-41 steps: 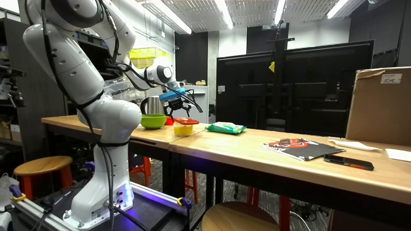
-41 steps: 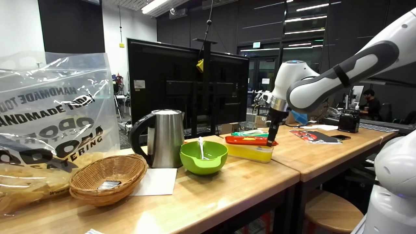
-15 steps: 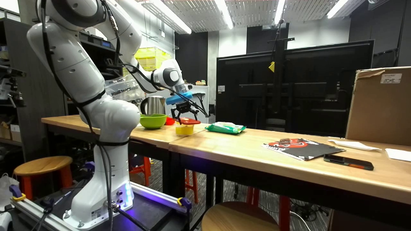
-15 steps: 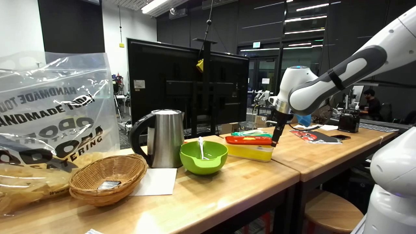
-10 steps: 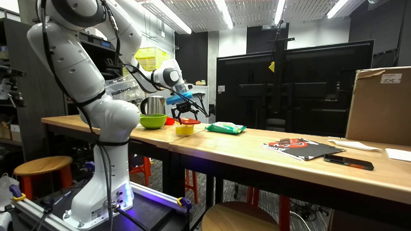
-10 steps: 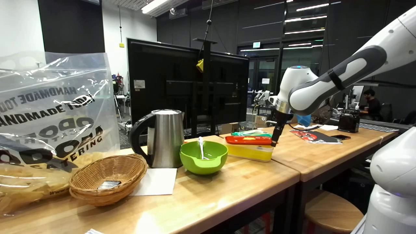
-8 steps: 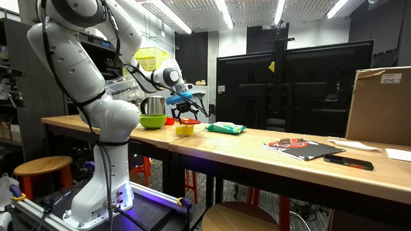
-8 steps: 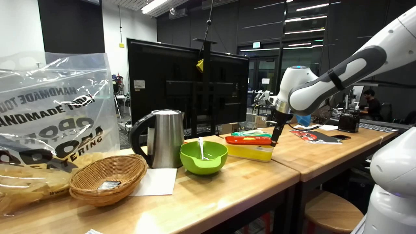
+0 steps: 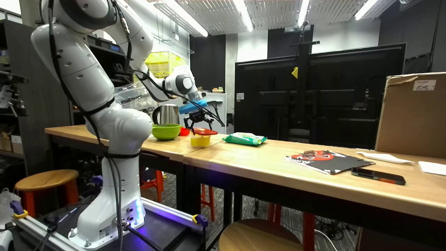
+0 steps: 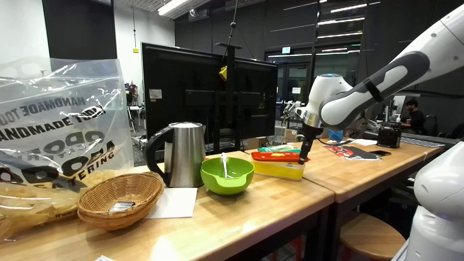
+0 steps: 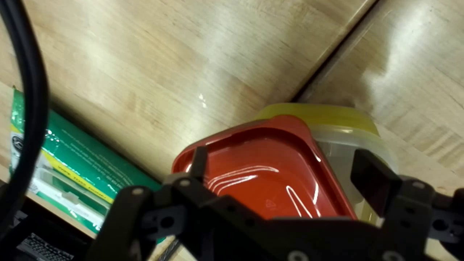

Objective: Pick up the red rectangular lunch box lid and put it on the right side of the table

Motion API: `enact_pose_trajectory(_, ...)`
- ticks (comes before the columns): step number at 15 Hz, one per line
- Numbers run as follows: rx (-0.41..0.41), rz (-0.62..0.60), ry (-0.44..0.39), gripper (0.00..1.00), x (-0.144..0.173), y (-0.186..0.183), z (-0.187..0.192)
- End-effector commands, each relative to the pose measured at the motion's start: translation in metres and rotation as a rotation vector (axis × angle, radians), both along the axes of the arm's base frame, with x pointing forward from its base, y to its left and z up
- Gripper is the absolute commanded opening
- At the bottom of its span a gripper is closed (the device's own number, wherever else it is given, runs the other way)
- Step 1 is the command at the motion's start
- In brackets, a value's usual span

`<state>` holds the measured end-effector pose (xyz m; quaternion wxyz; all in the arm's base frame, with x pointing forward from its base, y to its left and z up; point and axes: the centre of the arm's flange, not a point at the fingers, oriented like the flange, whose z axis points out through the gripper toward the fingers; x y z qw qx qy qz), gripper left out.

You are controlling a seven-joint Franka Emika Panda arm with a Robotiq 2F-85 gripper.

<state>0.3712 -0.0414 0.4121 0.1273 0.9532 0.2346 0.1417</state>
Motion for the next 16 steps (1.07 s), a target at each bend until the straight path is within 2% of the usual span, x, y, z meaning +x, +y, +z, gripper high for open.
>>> enact_pose_trajectory(1,-0.012,0.027,-0.011,1.0,0.0,0.01,-0.008)
enact_pose_trajectory(12,-0.081,0.083,-0.016,1.0,0.004,0.021,-0.015)
enact_pose_trajectory(13,-0.082,0.083,-0.018,0.9,0.003,0.022,-0.013)
enact_pose_trajectory(14,-0.084,0.083,-0.022,0.73,0.004,0.021,-0.012)
enact_pose_trajectory(16,-0.087,0.083,-0.031,0.59,0.003,0.02,-0.01)
